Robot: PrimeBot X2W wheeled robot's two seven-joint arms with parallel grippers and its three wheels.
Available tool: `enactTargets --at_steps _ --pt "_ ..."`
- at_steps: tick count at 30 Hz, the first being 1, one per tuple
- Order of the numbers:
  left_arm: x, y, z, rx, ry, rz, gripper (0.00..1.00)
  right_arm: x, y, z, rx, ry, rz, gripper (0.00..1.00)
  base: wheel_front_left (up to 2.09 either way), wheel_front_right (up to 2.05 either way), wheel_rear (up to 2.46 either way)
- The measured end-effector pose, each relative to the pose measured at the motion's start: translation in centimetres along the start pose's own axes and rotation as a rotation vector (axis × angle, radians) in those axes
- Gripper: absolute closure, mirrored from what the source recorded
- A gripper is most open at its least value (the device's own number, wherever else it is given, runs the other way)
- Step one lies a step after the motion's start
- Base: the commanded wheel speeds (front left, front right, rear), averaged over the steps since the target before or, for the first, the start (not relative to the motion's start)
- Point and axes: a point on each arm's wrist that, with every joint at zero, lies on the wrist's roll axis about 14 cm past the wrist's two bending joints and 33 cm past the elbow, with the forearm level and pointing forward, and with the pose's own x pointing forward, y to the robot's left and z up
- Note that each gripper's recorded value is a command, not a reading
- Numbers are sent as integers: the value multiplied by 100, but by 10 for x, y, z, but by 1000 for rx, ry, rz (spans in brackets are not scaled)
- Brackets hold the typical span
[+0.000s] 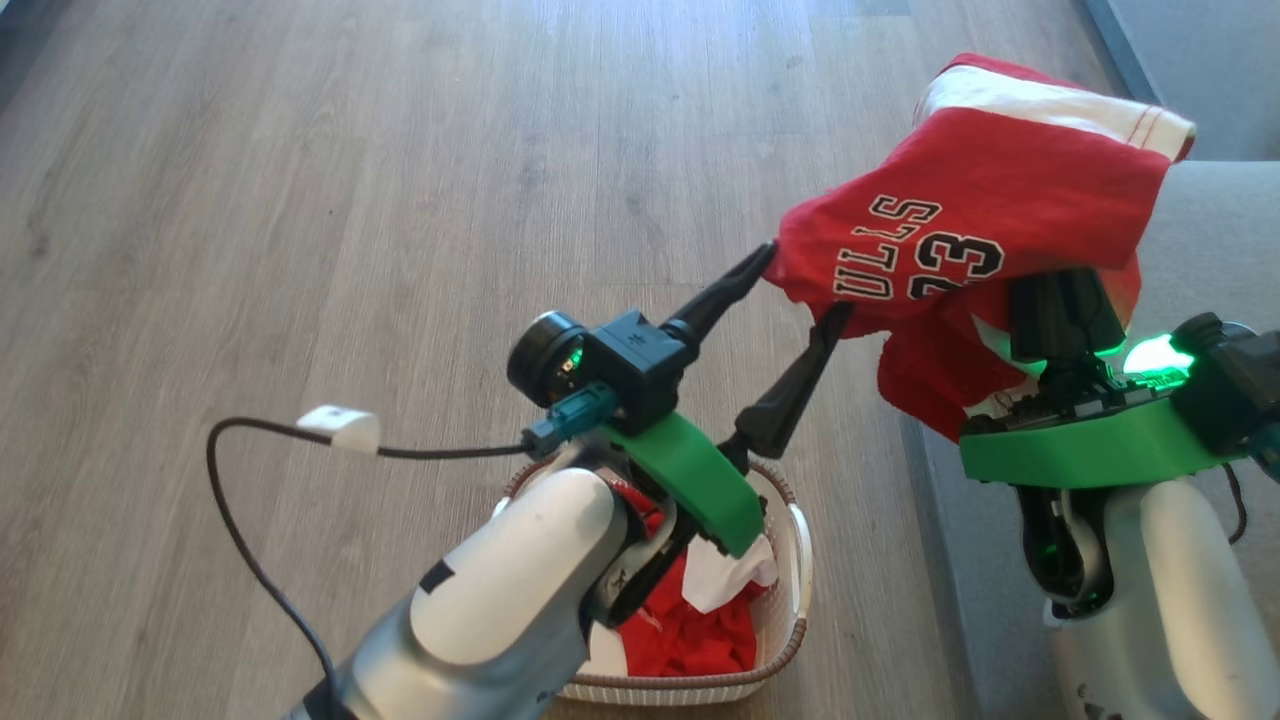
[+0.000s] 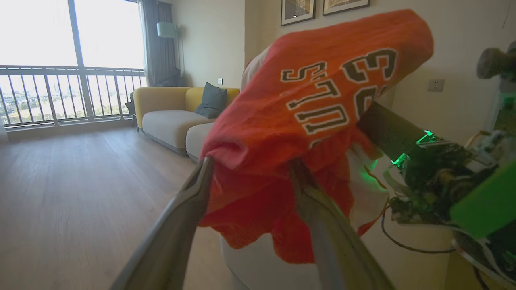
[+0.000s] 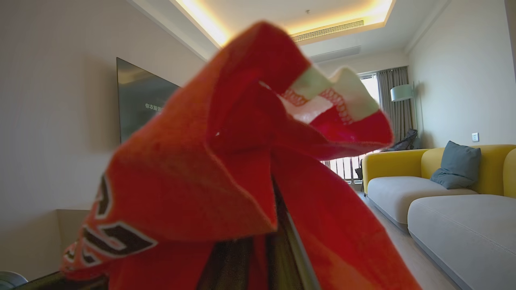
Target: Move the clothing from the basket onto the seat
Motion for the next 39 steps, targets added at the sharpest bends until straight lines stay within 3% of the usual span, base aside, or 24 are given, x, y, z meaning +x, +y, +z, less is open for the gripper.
enactTargets --at_steps 14,21,28,39 --pt "-43 1 -71 22 202 -20 0 2 -12 16 -29 -49 -31 100 0 0 0" --pt "-62 8 -82 10 230 2 0 1 -25 25 -55 -73 -68 100 0 0 0" --pt "-72 2 -93 78 264 -30 0 -5 -38 39 -91 -104 -105 100 0 0 0" --pt "-69 10 -102 17 272 5 0 -31 -71 48 -145 -90 -207 100 0 0 0"
